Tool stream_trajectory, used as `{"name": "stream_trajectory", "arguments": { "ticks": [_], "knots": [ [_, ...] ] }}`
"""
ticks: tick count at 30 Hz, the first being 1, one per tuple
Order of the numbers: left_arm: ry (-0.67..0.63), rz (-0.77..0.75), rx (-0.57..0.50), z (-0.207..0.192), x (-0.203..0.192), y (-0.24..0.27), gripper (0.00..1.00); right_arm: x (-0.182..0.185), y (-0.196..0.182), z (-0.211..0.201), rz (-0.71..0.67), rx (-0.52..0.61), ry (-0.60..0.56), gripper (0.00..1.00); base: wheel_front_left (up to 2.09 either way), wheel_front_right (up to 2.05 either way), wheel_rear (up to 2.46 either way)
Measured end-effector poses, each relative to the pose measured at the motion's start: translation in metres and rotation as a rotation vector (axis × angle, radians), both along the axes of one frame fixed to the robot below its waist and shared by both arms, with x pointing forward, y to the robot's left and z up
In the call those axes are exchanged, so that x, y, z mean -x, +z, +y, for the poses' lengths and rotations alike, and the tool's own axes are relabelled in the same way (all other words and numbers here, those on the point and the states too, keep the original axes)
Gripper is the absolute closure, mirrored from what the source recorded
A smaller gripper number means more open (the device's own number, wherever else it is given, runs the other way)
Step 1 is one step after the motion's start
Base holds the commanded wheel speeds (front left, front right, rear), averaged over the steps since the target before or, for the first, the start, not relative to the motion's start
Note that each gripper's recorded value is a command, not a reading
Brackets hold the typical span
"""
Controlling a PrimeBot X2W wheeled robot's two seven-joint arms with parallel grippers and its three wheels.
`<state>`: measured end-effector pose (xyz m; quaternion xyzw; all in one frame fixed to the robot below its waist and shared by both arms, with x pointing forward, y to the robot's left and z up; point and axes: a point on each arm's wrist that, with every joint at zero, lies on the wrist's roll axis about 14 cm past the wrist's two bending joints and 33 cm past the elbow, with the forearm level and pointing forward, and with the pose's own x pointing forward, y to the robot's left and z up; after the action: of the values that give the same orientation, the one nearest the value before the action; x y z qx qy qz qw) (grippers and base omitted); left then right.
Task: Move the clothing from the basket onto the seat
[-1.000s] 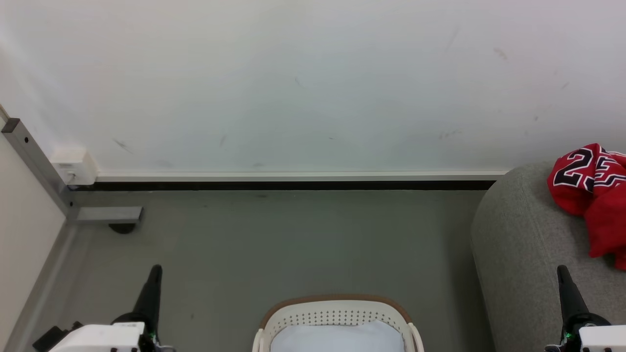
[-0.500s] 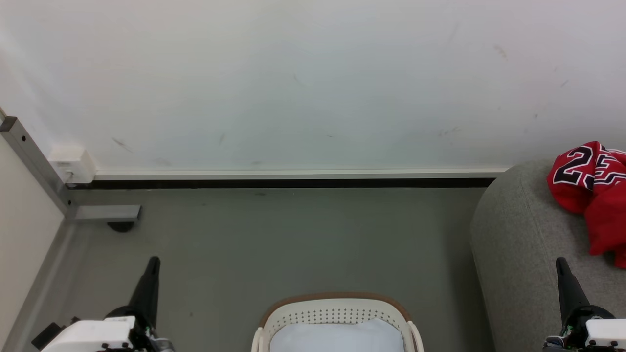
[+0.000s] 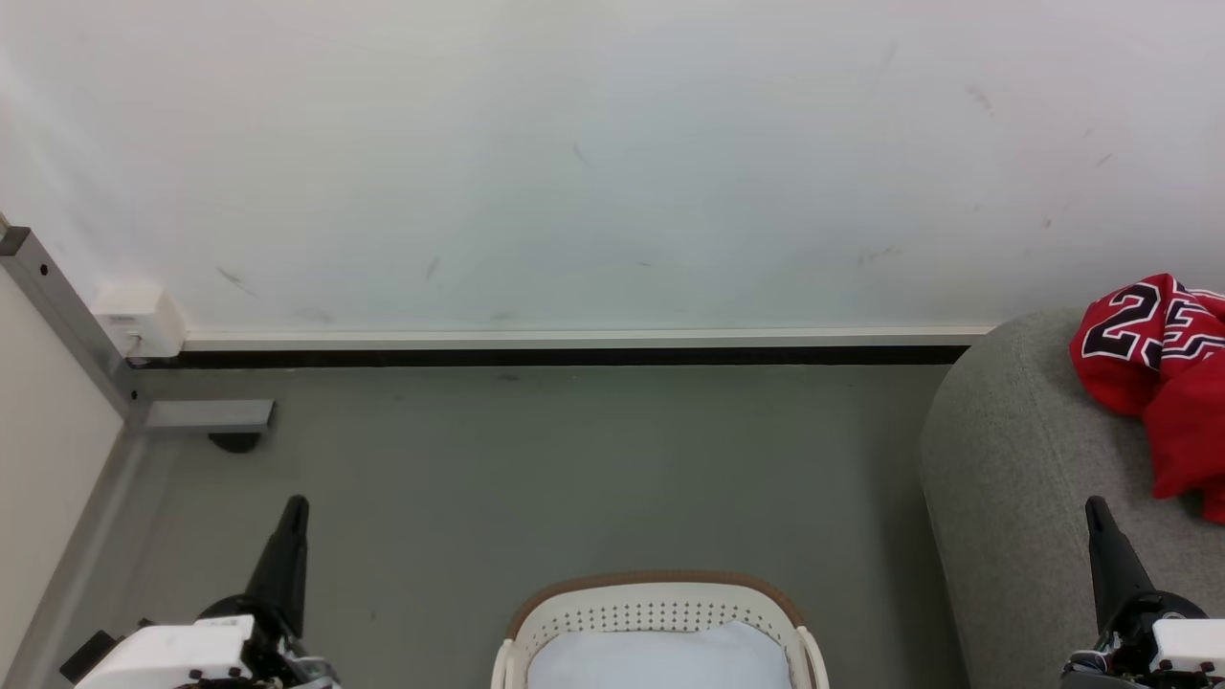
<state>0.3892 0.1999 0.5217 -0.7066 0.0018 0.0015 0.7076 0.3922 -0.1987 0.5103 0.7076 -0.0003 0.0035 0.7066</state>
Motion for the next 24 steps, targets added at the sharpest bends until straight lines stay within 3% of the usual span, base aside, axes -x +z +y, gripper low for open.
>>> {"name": "stream_trajectory", "arguments": {
  "ticks": [24],
  "knots": [
    [0.0,0.0,0.0,0.0,0.0,0.0,1.0,-0.0003,0.0008,-0.0007,-0.002,-0.001,0.001,1.0,0.0,0.0,0.0]
  ]
}}
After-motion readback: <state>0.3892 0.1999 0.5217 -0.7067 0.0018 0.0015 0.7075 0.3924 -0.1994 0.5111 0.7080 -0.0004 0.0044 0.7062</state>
